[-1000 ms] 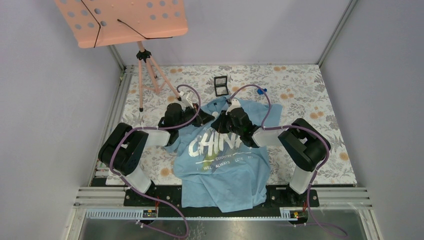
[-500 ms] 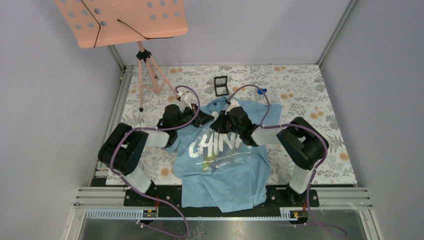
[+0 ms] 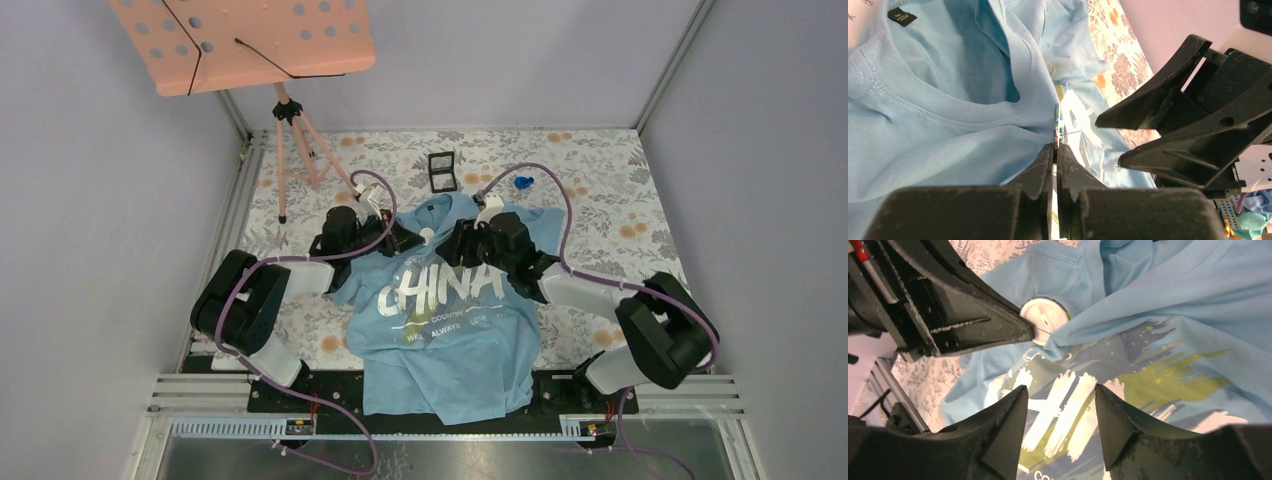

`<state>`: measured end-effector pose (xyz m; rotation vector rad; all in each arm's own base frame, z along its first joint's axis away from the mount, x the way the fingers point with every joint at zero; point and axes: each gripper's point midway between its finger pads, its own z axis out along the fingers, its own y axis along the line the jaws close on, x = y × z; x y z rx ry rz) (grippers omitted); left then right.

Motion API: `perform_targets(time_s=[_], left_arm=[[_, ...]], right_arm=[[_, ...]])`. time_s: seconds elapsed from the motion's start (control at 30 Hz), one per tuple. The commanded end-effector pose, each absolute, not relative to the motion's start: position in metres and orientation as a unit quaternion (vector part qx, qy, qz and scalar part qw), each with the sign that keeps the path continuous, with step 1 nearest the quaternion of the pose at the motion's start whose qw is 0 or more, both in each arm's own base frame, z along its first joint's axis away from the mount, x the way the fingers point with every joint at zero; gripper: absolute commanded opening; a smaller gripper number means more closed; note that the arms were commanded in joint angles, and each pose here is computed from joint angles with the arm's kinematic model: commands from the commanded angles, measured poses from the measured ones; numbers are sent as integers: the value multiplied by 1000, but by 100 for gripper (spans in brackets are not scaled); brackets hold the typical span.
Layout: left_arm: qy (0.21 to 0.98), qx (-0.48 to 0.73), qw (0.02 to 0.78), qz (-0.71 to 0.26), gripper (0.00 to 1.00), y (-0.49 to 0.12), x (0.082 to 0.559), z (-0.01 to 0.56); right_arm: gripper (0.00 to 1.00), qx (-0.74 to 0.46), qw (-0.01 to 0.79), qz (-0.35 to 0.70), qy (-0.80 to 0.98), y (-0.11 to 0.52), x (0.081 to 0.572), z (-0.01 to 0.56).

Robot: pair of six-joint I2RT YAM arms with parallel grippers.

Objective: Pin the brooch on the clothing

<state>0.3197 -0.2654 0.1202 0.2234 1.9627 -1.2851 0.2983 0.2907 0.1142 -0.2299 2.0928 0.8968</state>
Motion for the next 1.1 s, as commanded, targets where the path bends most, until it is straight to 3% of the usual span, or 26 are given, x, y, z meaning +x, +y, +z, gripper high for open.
perform_targets(time_s=[0.0, 0.37, 0.77, 1.07], left_arm=[[740, 144, 393, -526, 0, -272, 318, 145], [725, 222, 322, -566, 0, -282, 289, 140], [710, 243, 301, -589, 0, -284, 277, 142], [699, 261, 297, -595, 0, -285, 268, 143]], right_arm=[[62, -135, 415, 316, 843, 263, 293, 101], [67, -224, 405, 366, 807, 279, 283, 116], [54, -225, 383, 406, 798, 294, 280, 114], [54, -218, 375, 434, 789, 301, 279, 118]])
